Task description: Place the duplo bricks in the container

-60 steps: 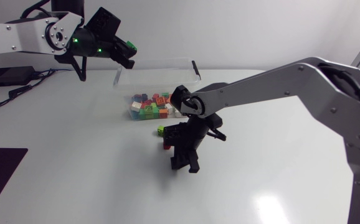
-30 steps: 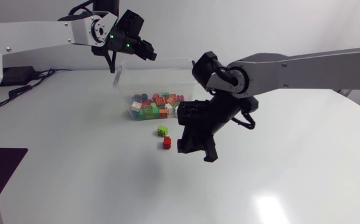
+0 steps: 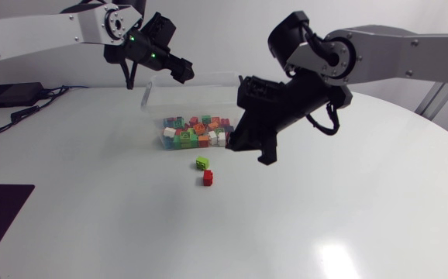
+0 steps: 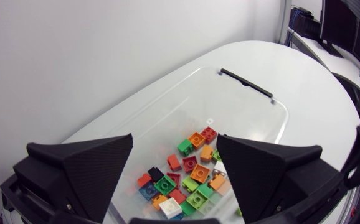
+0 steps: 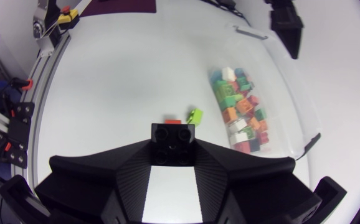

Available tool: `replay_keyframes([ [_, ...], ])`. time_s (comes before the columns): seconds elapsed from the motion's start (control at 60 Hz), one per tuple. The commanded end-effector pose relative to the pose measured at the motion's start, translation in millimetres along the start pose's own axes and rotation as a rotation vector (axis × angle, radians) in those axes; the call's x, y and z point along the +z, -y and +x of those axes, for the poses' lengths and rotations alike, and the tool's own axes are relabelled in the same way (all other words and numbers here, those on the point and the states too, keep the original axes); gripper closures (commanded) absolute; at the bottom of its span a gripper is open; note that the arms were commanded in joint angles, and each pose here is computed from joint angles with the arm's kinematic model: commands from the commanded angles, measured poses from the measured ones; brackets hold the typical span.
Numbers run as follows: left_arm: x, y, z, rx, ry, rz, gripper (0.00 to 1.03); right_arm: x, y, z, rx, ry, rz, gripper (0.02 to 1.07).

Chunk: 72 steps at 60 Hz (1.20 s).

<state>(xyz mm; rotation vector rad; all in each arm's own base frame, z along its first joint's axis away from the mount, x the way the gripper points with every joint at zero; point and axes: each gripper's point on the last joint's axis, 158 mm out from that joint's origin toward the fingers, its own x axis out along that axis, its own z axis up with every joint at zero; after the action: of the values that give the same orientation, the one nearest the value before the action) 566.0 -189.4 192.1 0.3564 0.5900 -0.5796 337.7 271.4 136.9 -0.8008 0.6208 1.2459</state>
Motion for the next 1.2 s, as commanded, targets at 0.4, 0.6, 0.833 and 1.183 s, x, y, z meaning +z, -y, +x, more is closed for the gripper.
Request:
replay_keyframes([
  [0.4,-57,66,-103,-0.102,-0.090,0.258,0.04,98,105,-45,-0.280,0.270,0.157,0.88],
  [0.6,-91,91,-110,-0.164,-0.148,0.348,0.04,113,138,-34,-0.337,0.312,0.212,0.88],
  [0.833,-147,112,-98,-0.257,-0.241,0.479,0.04,123,178,-19,-0.398,0.325,0.269,0.88],
  [1.183,-198,126,-61,-0.340,-0.318,0.538,0.04,112,211,18,-0.401,0.253,0.362,0.31],
])
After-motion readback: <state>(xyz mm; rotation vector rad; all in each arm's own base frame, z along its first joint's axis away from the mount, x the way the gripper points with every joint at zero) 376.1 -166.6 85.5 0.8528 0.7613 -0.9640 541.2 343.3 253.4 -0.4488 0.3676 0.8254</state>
